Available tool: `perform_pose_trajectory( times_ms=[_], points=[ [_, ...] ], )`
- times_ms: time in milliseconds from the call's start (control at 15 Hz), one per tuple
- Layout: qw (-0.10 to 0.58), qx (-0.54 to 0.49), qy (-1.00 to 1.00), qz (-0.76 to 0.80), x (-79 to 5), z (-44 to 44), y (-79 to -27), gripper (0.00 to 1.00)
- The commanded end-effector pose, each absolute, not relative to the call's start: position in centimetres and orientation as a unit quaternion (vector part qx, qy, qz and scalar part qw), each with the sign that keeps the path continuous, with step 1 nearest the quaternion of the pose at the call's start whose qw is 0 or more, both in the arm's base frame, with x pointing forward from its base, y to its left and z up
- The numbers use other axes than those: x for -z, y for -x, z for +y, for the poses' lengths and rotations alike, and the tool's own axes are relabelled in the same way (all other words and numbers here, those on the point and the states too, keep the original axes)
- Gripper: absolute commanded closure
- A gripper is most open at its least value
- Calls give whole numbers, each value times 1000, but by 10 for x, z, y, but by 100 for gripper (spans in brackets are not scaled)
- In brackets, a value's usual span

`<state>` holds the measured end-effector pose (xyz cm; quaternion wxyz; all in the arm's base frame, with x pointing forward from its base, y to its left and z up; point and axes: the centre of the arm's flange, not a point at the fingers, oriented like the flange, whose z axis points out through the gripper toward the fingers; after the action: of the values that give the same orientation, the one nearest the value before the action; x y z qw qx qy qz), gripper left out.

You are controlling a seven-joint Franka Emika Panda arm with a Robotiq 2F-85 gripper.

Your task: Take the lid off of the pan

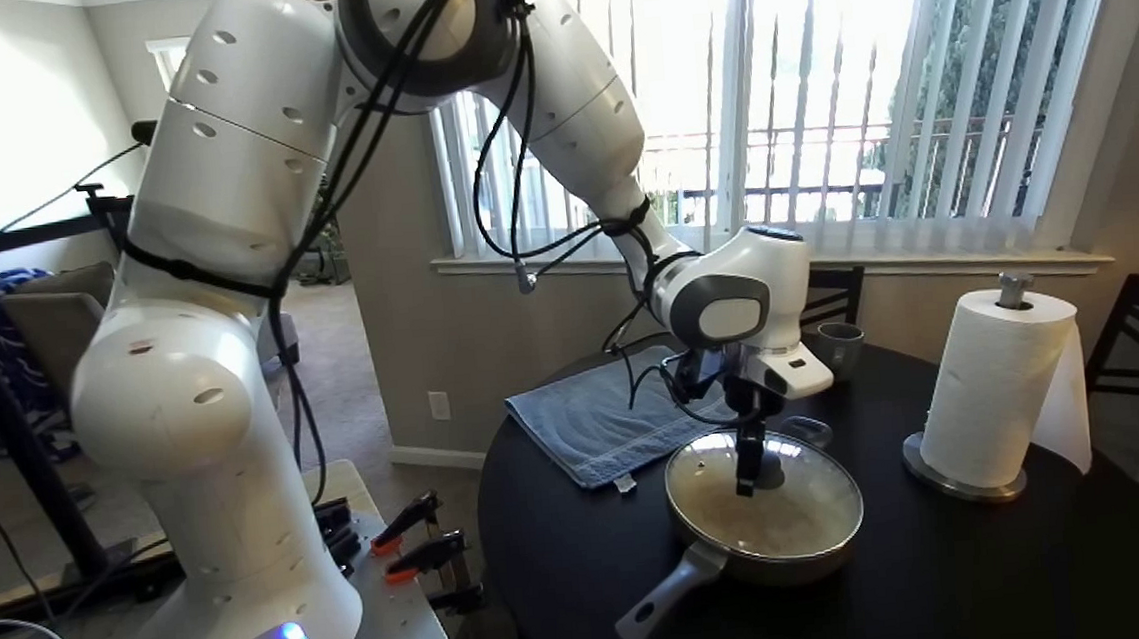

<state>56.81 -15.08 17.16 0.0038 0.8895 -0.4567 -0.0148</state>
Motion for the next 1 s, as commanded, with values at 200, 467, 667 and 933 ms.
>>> perform_pose_trajectory(
  times_ms=[200, 467, 667, 933],
  points=[
    [29, 13, -893, -450, -173, -153, -581, 0],
    [31, 9, -897, -441, -176, -154, -588, 0],
    [38, 28, -901, -432, -174, -151, -588, 0],
    [42, 39, -900, -431, -175, -153, -587, 0]
  ],
)
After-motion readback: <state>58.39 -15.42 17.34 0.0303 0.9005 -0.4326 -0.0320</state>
